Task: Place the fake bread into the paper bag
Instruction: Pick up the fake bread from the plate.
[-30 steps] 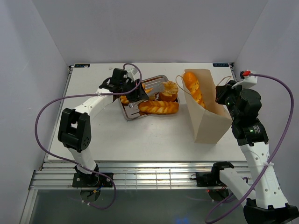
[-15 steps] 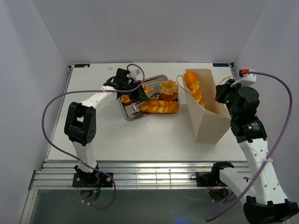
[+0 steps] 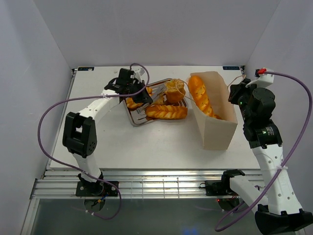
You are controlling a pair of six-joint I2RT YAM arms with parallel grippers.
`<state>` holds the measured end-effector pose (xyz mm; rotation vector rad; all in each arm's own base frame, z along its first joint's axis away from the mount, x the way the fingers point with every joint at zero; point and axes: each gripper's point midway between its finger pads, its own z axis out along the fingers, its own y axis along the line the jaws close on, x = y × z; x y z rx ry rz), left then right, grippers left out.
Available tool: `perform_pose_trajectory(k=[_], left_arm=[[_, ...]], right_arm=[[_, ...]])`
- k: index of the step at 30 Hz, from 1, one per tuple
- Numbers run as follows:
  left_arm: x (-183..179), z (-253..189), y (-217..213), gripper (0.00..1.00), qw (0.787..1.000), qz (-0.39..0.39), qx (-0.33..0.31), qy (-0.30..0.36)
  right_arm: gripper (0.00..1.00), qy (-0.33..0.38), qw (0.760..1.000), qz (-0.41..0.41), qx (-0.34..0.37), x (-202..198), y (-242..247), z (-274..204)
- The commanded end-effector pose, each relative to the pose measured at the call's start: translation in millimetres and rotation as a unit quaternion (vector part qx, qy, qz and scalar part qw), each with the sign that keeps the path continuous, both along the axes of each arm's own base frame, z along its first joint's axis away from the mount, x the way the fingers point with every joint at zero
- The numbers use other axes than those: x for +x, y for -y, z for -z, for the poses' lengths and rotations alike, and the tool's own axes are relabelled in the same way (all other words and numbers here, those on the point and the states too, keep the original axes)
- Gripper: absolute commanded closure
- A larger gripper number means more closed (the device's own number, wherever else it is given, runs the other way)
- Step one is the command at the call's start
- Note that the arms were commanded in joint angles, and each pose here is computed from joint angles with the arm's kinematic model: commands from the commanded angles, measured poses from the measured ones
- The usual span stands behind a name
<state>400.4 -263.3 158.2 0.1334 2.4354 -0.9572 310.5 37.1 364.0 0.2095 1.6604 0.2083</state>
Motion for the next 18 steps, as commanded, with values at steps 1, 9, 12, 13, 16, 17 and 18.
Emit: perform_pose_trajectory(k=[1, 9, 12, 13, 16, 17, 18], left_arm=[[-4.2, -85.2, -15.3, 1.00, 0.994, -0.021, -0.006, 0.110], [-49.7, -192.5, -79.7, 1.00, 0.961, -0.115, 0.032, 0.250], [-71.3, -227.5, -79.5, 1.00, 0.956, -0.095, 0.009, 0.276], [-78.8, -242.3, -76.6, 1.00, 0.954, -0.083, -0.006, 0.287], [-105.4, -265.5, -55.9, 1.00, 0.956, -0.016, -0.065, 0.287], [-113.2, -273.9, -50.4, 1.00, 0.954, 0.002, -0.082, 0.288], [-126.5, -276.7, -39.4, 1.00, 0.954, 0.039, -0.104, 0.279]], right_arm=[[0.92, 0.042, 0.999, 0.013, -0.001, -1.6, 5.7, -34.2], [0.92, 0.041, 0.999, 0.022, -0.002, -3.1, 8.9, -33.6], [0.92, 0.041, 0.999, 0.022, -0.002, -3.4, 9.0, -33.4], [0.92, 0.041, 0.999, 0.023, -0.002, -3.9, 9.3, -33.8], [0.92, 0.041, 0.999, 0.024, -0.003, -3.1, 9.8, -33.6], [0.92, 0.040, 0.999, 0.024, -0.002, -2.7, 9.7, -33.2], [0.92, 0.040, 0.999, 0.024, -0.002, -2.4, 9.6, -33.5]])
